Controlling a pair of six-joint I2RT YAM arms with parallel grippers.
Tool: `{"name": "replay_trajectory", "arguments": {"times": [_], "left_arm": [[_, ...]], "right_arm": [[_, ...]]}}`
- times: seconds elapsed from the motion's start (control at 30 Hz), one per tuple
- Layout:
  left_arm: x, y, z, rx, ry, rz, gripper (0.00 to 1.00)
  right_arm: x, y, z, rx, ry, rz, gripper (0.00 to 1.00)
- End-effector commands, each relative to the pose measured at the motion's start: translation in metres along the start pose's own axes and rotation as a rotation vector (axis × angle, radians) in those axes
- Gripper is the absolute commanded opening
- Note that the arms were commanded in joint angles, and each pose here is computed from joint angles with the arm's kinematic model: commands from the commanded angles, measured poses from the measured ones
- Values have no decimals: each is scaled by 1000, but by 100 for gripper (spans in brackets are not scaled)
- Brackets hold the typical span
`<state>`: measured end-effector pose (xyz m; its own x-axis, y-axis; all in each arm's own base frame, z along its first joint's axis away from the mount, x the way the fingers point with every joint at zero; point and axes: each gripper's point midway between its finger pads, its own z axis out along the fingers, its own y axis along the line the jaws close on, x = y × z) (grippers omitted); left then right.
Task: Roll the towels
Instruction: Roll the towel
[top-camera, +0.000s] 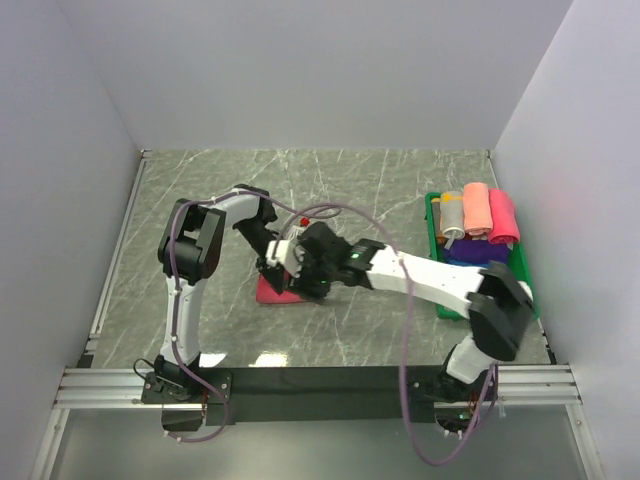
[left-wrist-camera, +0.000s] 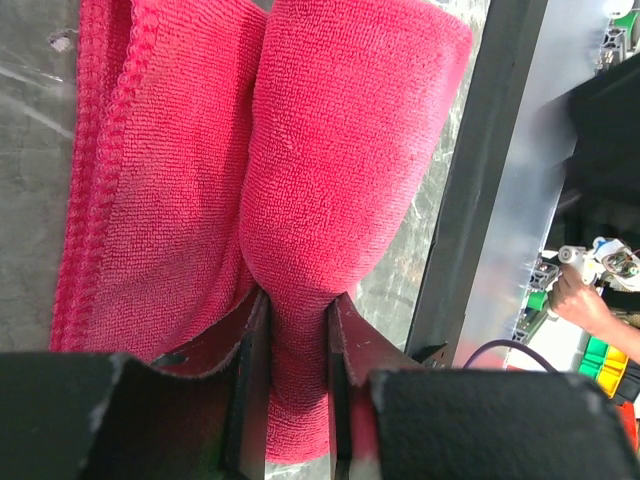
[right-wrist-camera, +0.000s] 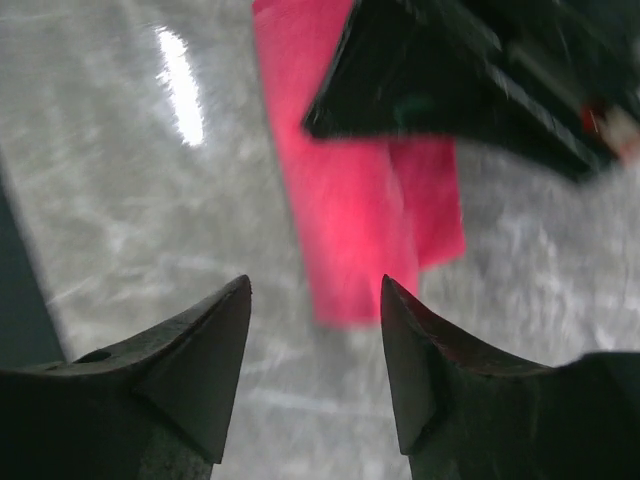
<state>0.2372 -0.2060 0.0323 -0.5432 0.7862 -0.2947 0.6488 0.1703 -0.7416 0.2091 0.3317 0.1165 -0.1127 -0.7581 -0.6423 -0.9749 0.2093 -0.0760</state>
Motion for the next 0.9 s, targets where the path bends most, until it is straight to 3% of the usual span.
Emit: {"name": "replay_trajectory", "arguments": {"times": [0.0,0.23,0.33,0.37,0.43,0.47,0.53,0.87], "left_arm": [[28,71,16,-157,131,126,23],[28,73,15,-160,133,125,27],[25,73,15,-159,121,124,29],[24,73,13,-159,109,116,30],[18,71,9,-164,73,121,34],[15,69,5,-156,40,111,36],[12,62,-4,-156,1,106,41],[10,40,-101,-224,-422,-8,60]], "right_arm": [[-44,-23,19,93,-83,-129,62],[-23,-8,66,-3,18,-236,59],[-3,3,78,-71,68,-235,47],[1,7,81,-97,79,-230,35],[16,13,85,-139,121,-213,23],[21,16,86,-160,133,-200,11],[32,21,85,-209,162,-165,2],[54,15,66,-402,199,114,0]]}}
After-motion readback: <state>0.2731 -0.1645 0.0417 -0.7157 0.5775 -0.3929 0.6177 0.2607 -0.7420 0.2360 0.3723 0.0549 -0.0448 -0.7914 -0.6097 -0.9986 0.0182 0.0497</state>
